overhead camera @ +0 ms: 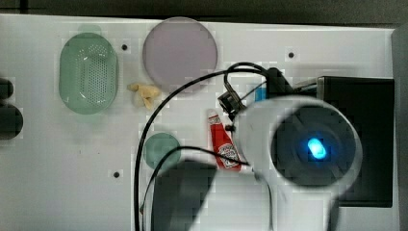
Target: Flap close oven.
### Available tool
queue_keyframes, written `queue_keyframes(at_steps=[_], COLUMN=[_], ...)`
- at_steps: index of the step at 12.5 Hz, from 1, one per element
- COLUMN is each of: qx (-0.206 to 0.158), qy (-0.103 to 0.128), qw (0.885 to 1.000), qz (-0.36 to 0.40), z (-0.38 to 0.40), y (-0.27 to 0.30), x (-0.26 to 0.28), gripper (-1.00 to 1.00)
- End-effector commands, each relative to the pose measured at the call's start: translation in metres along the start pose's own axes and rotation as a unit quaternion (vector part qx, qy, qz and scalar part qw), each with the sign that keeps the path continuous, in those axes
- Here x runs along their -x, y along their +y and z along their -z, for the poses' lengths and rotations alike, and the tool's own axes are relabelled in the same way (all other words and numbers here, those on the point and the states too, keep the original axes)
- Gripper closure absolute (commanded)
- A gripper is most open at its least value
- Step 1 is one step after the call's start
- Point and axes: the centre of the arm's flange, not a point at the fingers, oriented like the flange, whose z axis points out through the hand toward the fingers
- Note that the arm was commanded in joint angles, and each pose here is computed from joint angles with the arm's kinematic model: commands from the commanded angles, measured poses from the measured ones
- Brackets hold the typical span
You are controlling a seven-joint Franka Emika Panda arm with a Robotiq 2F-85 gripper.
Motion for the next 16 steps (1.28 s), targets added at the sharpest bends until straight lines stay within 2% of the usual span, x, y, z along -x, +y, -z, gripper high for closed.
queue_keyframes(at_steps=[1, 4, 6, 9, 12, 16], qx=[0.041, 0.053, 0.097, 0.169, 0.23, 0.3], qy=[-0.04, -0.032, -0.007, 0.03, 0.059, 0.105], qw=[0.998, 0.997, 0.991, 0.972, 0.945, 0.897], qz=[0.018, 0.047, 0.095, 0.162, 0.224, 0.309], z=[-0.094, -0.147, -0.182, -0.23, -0.281, -0.346], y=[-0.037, -0.058, -0.069, -0.084, -0.099, -0.121], x=[0.006, -0.001, -0.005, -0.015, -0.027, -0.037], gripper=[-1.0, -1.0, -1.0, -1.0, -1.0, -1.0])
